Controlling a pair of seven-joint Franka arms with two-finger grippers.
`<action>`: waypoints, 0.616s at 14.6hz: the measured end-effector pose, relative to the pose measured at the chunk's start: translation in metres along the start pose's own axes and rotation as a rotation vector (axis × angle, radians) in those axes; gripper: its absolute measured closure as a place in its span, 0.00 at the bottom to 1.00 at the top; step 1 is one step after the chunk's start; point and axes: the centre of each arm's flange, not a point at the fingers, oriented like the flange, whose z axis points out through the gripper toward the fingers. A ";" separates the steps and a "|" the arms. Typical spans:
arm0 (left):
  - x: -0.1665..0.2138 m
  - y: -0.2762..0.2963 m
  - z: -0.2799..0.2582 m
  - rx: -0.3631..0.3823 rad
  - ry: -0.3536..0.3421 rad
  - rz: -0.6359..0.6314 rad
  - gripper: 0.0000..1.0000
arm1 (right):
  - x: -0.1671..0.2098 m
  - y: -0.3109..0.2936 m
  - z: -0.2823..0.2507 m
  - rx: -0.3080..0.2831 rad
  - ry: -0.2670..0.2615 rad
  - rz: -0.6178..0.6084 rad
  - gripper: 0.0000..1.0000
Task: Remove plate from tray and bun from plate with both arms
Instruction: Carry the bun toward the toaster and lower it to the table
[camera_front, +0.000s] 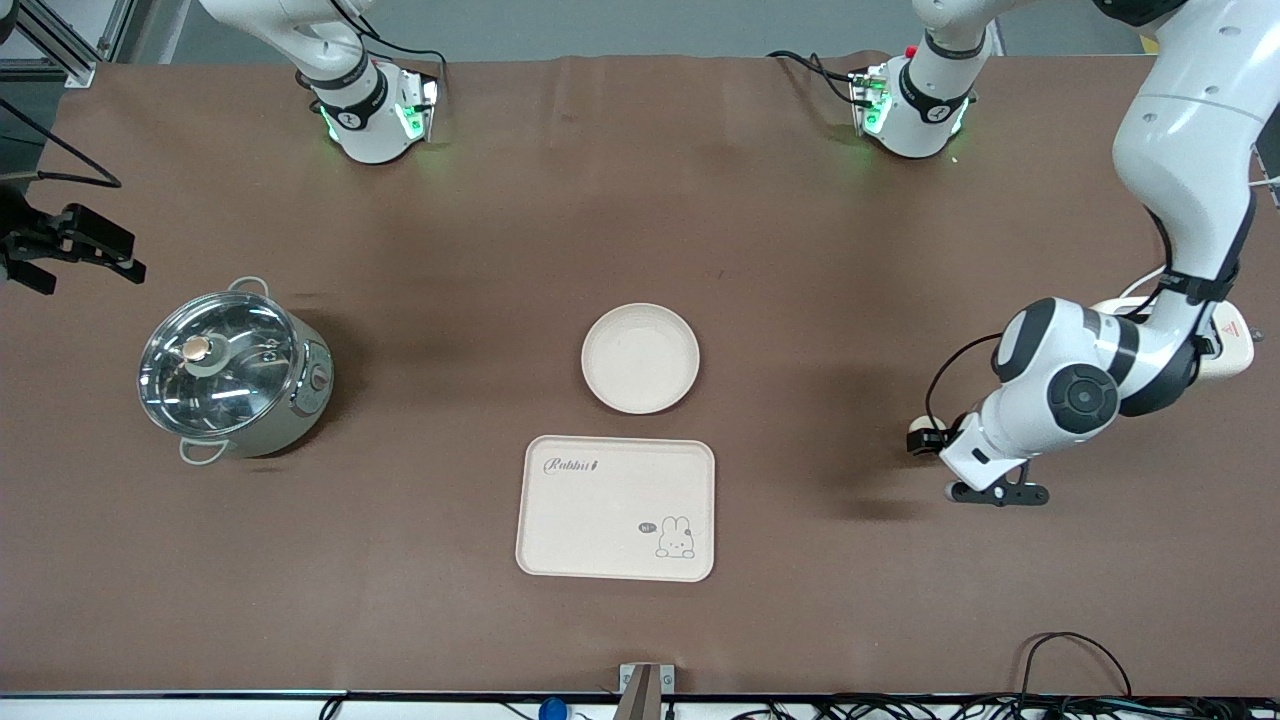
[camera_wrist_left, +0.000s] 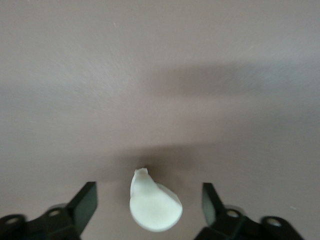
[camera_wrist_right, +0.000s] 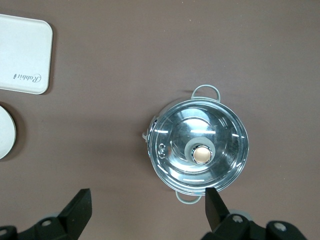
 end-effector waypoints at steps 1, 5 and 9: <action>0.005 0.004 -0.033 -0.009 0.005 -0.016 0.00 | 0.000 0.000 0.000 0.000 0.000 0.000 0.00; 0.005 0.008 -0.154 -0.037 0.042 -0.073 0.00 | 0.000 0.000 0.000 0.000 0.001 0.000 0.00; -0.025 0.017 -0.236 -0.064 0.058 -0.100 0.00 | 0.001 -0.002 -0.013 0.001 0.027 -0.004 0.00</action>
